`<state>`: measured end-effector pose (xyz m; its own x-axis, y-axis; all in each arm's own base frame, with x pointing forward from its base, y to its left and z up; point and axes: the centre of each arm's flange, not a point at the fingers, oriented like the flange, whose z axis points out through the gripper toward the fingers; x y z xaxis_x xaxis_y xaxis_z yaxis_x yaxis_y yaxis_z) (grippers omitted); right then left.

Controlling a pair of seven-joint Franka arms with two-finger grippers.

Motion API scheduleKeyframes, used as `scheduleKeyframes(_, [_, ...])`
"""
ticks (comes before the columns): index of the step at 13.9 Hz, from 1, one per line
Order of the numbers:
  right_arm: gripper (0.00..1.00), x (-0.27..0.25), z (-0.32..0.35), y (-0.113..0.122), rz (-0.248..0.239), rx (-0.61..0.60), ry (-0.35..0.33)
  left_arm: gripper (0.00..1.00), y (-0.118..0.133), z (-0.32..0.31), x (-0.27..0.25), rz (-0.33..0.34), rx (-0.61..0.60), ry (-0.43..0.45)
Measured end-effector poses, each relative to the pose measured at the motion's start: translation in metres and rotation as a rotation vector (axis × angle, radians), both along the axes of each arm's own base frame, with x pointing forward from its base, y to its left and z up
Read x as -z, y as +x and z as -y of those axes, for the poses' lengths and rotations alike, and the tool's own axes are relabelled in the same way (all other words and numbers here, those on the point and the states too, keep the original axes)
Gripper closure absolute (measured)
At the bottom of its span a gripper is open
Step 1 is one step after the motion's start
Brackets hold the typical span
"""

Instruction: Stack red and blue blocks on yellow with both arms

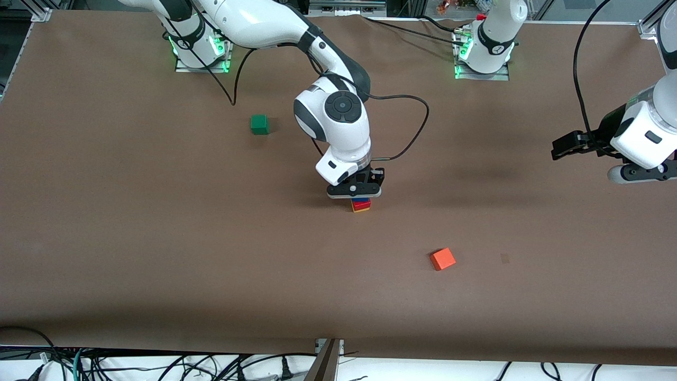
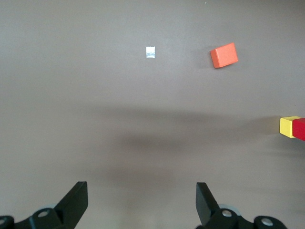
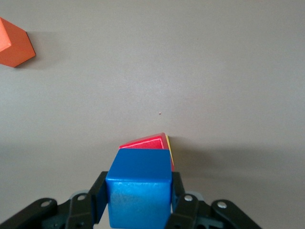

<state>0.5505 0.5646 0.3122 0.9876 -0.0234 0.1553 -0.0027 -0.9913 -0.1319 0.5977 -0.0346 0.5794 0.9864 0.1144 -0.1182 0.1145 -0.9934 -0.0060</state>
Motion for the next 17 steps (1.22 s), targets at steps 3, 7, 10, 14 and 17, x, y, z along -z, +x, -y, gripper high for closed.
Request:
scheduleKeyframes(3, [0.44,0.0,0.0,0.0,0.001,0.0,0.001,0.0,0.0,0.0,0.0,0.001,0.0,0.0])
scheduleKeyframes(7, [0.28,-0.001,0.0,0.001,0.008,0.0,0.006,0.0,0.0,0.0,-0.001,0.001,0.0,0.0])
scheduleKeyframes(10, [0.01,-0.002,0.0,0.002,0.01,0.001,0.007,0.0,0.0,0.0,-0.001,0.001,0.0,0.0])
scheduleKeyframes(14, [0.0,-0.004,0.003,0.004,0.009,0.007,0.001,0.0,0.0,0.0,-0.001,0.001,0.0,0.0])
scheduleKeyframes(17, [0.0,-0.024,0.018,0.014,-0.008,0.032,-0.044,0.0,0.0,0.0,-0.001,0.001,0.001,0.0])
